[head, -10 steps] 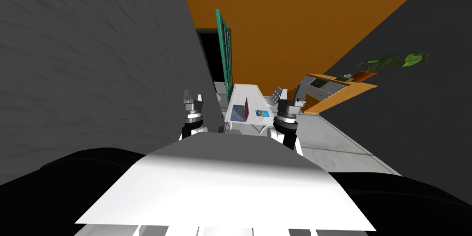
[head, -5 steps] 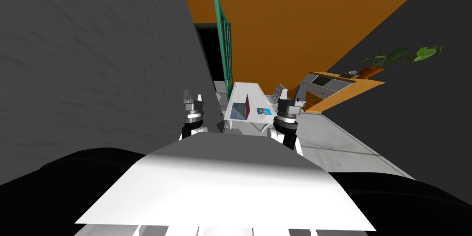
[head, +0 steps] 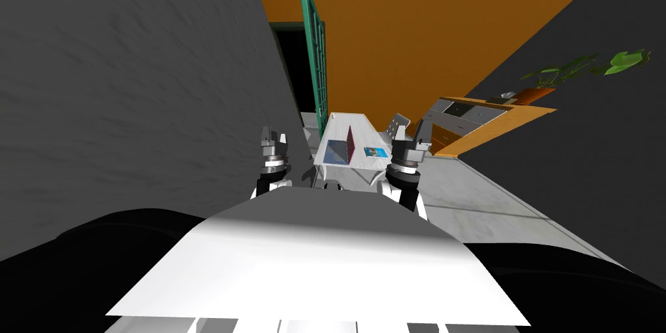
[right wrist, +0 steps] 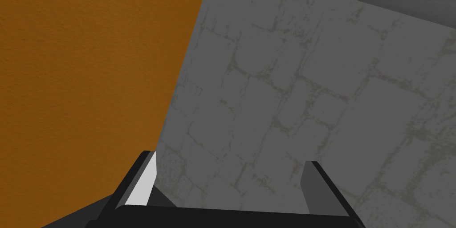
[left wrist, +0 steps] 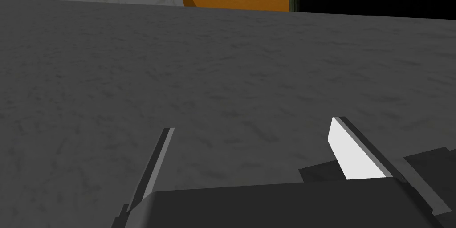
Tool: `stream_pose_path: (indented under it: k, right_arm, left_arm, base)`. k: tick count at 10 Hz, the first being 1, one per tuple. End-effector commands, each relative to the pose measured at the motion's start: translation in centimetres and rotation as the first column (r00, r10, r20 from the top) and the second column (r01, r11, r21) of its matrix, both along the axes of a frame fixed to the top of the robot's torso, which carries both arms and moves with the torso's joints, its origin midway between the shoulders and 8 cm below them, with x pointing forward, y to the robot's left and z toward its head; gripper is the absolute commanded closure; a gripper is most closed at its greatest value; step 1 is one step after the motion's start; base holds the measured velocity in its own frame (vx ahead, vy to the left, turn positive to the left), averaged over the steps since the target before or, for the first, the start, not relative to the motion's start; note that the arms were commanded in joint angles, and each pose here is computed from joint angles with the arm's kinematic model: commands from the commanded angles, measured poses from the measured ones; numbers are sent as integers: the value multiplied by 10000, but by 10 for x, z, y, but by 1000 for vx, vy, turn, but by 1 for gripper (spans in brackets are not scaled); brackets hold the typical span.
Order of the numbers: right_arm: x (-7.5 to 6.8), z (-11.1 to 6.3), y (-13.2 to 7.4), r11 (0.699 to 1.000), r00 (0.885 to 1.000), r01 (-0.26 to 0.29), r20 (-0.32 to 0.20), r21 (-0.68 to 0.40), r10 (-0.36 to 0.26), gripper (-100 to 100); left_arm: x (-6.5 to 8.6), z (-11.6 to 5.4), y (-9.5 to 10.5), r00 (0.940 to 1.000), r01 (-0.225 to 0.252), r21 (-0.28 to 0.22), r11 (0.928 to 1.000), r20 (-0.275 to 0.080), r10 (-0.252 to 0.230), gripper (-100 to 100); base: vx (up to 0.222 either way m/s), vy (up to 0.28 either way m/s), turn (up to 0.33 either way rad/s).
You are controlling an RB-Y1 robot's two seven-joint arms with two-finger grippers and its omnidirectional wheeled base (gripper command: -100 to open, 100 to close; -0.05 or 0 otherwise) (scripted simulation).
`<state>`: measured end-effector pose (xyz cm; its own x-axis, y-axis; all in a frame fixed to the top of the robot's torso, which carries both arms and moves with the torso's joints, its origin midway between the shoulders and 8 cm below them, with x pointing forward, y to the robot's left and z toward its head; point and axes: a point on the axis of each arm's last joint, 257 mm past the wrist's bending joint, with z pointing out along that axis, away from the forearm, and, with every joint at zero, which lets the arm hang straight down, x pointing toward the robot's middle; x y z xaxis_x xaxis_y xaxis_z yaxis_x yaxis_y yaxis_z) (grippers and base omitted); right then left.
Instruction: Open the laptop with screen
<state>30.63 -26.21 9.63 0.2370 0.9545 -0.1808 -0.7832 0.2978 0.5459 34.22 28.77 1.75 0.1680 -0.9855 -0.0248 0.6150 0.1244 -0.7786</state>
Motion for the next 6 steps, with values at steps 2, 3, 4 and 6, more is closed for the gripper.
stream_pose_path:
  k: [2, 3, 4, 6]
  right_arm:
    - [0, 0, 0, 10000, 10000, 0, 0, 1, 0, 0]
    - [0, 0, 0, 10000, 10000, 0, 0, 1, 0, 0]
    - [0, 0, 0, 10000, 10000, 0, 0, 2, 0, 0]
    - [0, 0, 0, 10000, 10000, -1, 1, 3, 1, 0]
  left_arm:
    - [11, -16, -8, 9977, 310, 801, 9963, -618, -261, -100]
    - [18, -28, -10, 9944, 393, 1131, 9928, -1015, -278, -100]
    - [25, -41, -11, 9897, 421, 1381, 9895, -1414, -224, -100]
    - [34, -61, -9, 9801, 402, 1642, 9856, -1983, -69, -100]
  base:
    - [8, -86, -16]
    - [14, -132, -35]
    - [7, -198, -42]
    - [6, -216, -33]
